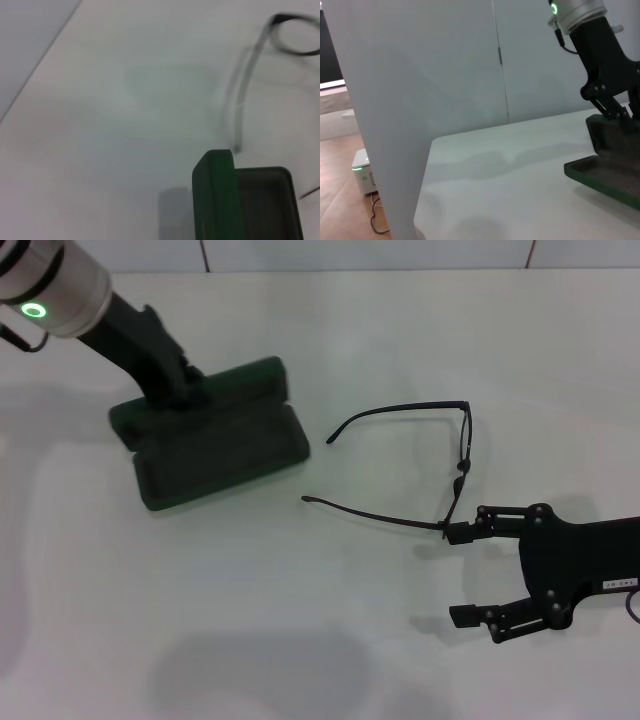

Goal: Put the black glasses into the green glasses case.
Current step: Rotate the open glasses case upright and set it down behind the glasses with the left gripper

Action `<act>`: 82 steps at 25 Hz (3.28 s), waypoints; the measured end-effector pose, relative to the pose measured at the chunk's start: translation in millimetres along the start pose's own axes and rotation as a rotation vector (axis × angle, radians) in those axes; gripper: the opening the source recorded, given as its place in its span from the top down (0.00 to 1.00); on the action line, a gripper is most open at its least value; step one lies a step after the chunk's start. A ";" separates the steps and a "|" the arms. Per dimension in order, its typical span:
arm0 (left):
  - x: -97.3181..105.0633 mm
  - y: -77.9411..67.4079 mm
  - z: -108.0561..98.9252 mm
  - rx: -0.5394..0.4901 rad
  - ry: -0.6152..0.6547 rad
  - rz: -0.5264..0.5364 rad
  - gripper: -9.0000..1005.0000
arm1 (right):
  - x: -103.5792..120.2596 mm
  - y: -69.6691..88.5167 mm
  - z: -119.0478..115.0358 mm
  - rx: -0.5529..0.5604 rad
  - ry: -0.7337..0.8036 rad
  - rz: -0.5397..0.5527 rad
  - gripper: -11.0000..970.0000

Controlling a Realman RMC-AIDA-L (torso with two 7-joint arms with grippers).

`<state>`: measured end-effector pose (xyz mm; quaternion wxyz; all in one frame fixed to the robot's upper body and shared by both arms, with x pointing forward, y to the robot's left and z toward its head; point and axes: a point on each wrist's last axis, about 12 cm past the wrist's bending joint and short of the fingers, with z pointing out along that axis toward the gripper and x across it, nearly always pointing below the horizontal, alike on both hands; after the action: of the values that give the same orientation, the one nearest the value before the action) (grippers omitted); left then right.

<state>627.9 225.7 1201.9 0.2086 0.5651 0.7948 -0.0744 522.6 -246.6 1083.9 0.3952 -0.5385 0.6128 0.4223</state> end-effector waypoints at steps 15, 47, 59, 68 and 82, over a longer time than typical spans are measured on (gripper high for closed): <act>-34.8 -21.3 23.3 0.026 -0.028 0.296 0.78 | 3.1 3.6 -1.4 -0.003 -0.004 0.012 0.09; -43.8 -17.0 24.9 0.030 0.012 0.329 0.78 | 6.4 7.1 -2.4 -0.003 -0.008 0.023 0.09; -19.6 -4.2 16.2 0.058 0.014 0.284 0.78 | 7.1 7.8 -2.8 -0.002 -0.008 0.025 0.09; -25.7 -6.5 22.4 0.051 0.024 0.307 0.76 | 7.0 7.8 -2.8 -0.002 -0.008 0.025 0.09; -24.1 -5.5 27.0 0.033 0.020 0.279 0.73 | 7.1 7.8 -2.6 -0.003 -0.008 0.025 0.09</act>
<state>636.1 193.3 1186.9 0.1995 0.6741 0.7092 -0.0522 514.0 -250.9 1078.8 0.3914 -0.5297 0.6173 0.4302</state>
